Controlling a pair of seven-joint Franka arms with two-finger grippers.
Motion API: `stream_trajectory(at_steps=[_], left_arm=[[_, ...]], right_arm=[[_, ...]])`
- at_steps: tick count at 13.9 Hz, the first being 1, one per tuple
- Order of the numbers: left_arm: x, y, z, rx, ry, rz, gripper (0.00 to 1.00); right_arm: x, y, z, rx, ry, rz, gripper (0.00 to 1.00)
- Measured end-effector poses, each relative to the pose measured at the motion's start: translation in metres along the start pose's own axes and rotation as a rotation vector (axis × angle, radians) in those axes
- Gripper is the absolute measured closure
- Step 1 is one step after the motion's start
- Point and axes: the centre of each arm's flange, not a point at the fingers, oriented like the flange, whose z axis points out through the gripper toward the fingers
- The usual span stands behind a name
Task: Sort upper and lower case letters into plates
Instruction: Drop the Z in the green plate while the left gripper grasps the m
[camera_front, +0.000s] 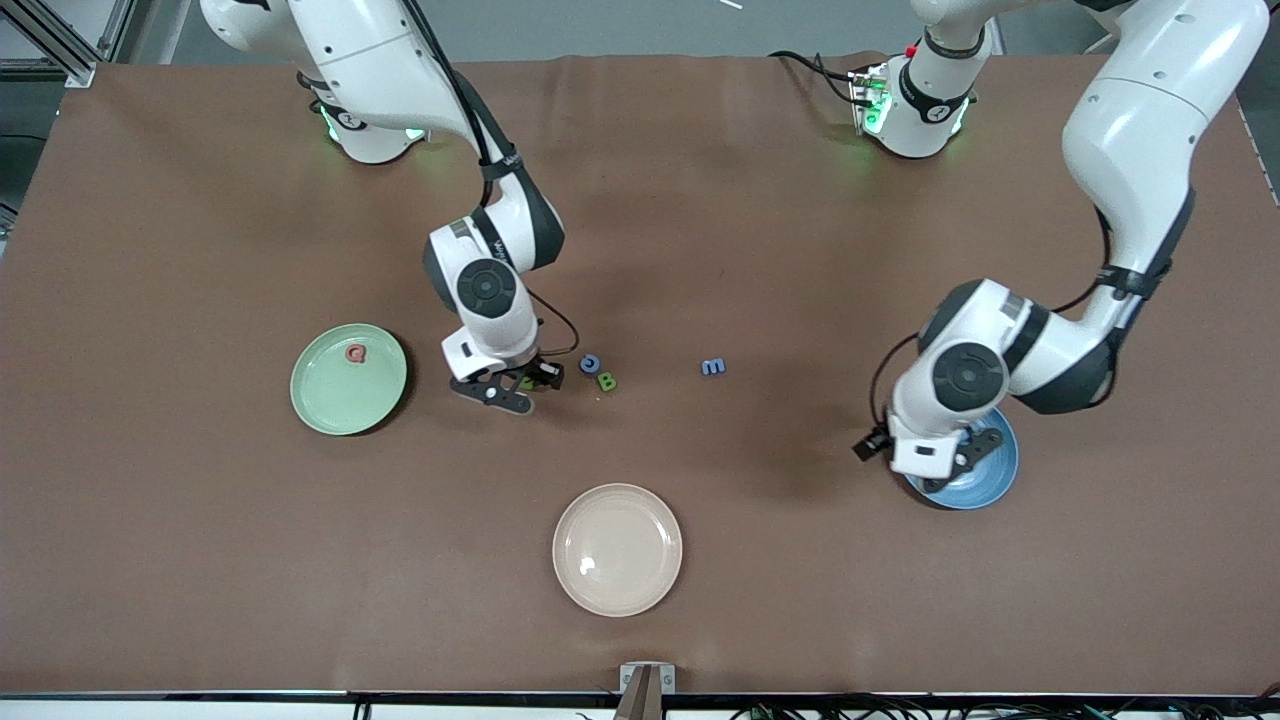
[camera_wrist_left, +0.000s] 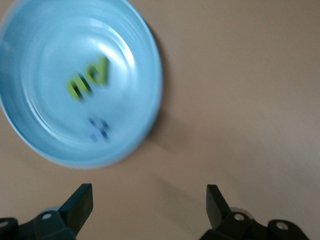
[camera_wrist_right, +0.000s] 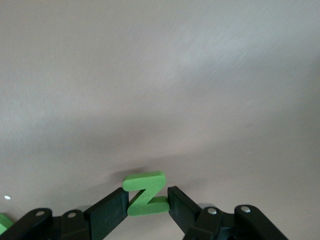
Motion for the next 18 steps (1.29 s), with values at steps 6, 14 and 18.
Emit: stream_trajectory(at_steps=[6, 14, 18], left_arm=[[-0.12, 0.049, 0.013, -0.091, -0.03, 0.115, 0.02], [-0.205, 0.087, 0.025, -0.177, -0.009, 0.284, 0.24], [-0.211, 0.09, 0.044, -0.178, -0.005, 0.31, 0.28]], right_arm=[[0.072, 0.117, -0.051, -0.003, -0.098, -0.11, 0.58], [0.08, 0.258, 0.016, 0.023, -0.119, -0.188, 0.58], [0.069, 0.247, 0.022, 0.04, -0.134, -0.189, 0.58]])
